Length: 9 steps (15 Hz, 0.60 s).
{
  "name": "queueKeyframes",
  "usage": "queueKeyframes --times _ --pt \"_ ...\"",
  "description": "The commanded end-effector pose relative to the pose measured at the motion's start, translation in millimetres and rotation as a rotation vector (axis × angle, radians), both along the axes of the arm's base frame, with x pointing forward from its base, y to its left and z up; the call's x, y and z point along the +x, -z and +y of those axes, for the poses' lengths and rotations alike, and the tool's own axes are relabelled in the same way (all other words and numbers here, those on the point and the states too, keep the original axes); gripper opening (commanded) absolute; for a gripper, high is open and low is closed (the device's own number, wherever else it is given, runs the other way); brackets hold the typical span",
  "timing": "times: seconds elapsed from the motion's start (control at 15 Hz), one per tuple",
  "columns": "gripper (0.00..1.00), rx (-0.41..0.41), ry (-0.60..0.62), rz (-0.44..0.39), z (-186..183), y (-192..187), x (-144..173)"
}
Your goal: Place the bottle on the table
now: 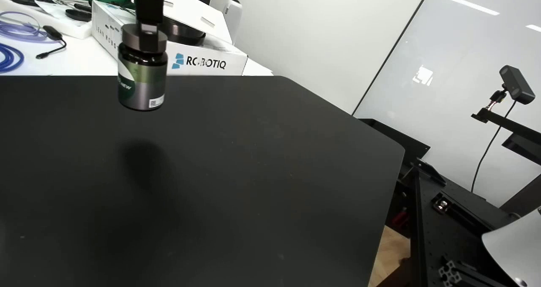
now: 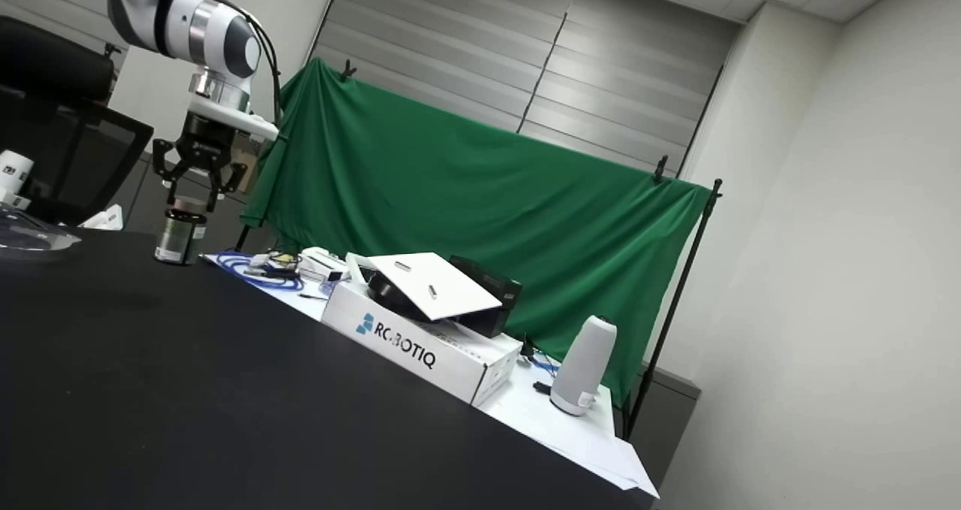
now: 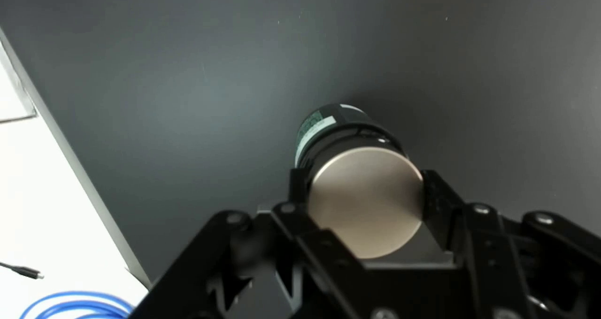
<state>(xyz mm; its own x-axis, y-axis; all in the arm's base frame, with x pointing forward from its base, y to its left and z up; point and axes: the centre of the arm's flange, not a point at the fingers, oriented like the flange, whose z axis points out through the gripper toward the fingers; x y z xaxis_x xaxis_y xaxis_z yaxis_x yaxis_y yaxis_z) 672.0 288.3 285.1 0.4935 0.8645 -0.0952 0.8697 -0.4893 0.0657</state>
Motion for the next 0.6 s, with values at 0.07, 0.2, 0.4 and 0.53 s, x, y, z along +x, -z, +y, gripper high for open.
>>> queueKeyframes --times 0.07,0.2,0.4,0.53 --pt "0.36 0.004 0.147 -0.026 -64 -6 -68" --pt "0.61 -0.002 0.097 -0.008 -39 2 -17" --pt "0.61 -0.005 0.116 -0.008 -49 0 -26" --pt "0.61 -0.004 0.120 -0.008 -47 0 -28"
